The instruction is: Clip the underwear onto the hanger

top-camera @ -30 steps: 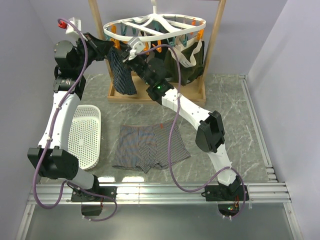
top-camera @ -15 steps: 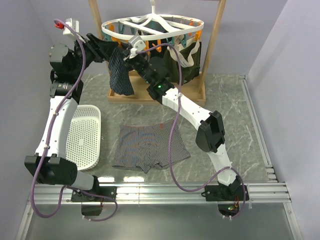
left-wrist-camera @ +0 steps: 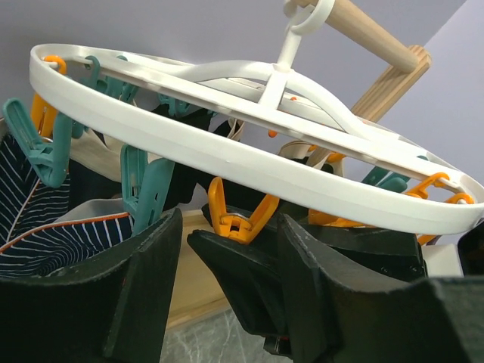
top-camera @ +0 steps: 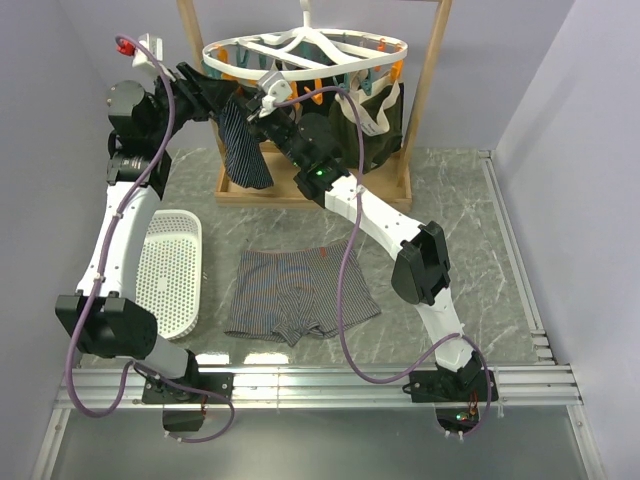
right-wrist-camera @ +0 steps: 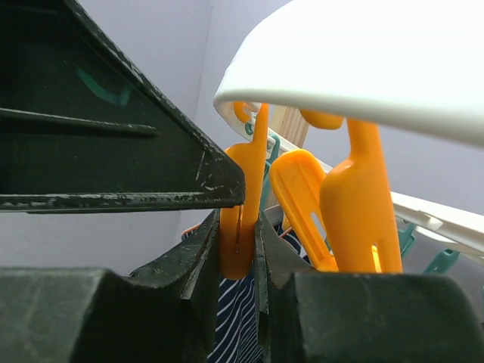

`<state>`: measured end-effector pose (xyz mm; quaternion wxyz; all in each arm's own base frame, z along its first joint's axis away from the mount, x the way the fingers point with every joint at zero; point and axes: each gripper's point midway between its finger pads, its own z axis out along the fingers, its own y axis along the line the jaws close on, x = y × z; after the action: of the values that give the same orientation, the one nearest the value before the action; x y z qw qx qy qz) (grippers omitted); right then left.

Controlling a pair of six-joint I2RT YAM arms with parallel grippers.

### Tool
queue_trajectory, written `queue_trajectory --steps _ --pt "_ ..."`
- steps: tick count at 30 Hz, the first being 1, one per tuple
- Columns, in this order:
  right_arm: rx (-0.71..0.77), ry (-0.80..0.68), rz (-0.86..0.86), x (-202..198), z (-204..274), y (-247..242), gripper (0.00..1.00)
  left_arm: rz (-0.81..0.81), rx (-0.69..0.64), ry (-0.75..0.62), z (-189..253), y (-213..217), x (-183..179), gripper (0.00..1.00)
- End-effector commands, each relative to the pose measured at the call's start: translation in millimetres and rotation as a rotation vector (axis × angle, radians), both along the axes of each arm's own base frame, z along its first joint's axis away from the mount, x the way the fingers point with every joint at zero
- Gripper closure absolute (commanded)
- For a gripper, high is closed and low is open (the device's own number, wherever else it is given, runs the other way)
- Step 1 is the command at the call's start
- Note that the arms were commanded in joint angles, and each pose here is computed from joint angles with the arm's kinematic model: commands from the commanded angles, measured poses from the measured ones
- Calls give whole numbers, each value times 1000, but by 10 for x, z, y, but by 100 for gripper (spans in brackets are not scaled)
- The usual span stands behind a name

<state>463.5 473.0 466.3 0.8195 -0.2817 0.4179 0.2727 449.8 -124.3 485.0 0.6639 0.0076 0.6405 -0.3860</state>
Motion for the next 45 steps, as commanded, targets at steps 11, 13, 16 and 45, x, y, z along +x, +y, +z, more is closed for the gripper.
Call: queue_trajectory --steps 11,13,16,45 --pt "27 -18 122 -297 302 34 100 -27 -64 -98 378 -32 -43 53" --pt "28 -18 126 -303 305 37 100 -26 -71 -100 387 -30 -25 53" --pt "31 -21 131 -321 317 42 100 -26 -76 -96 383 -31 14 52" --pt "-203 301 201 -735 -863 -258 39 -22 -66 -113 429 -25 -9 100"
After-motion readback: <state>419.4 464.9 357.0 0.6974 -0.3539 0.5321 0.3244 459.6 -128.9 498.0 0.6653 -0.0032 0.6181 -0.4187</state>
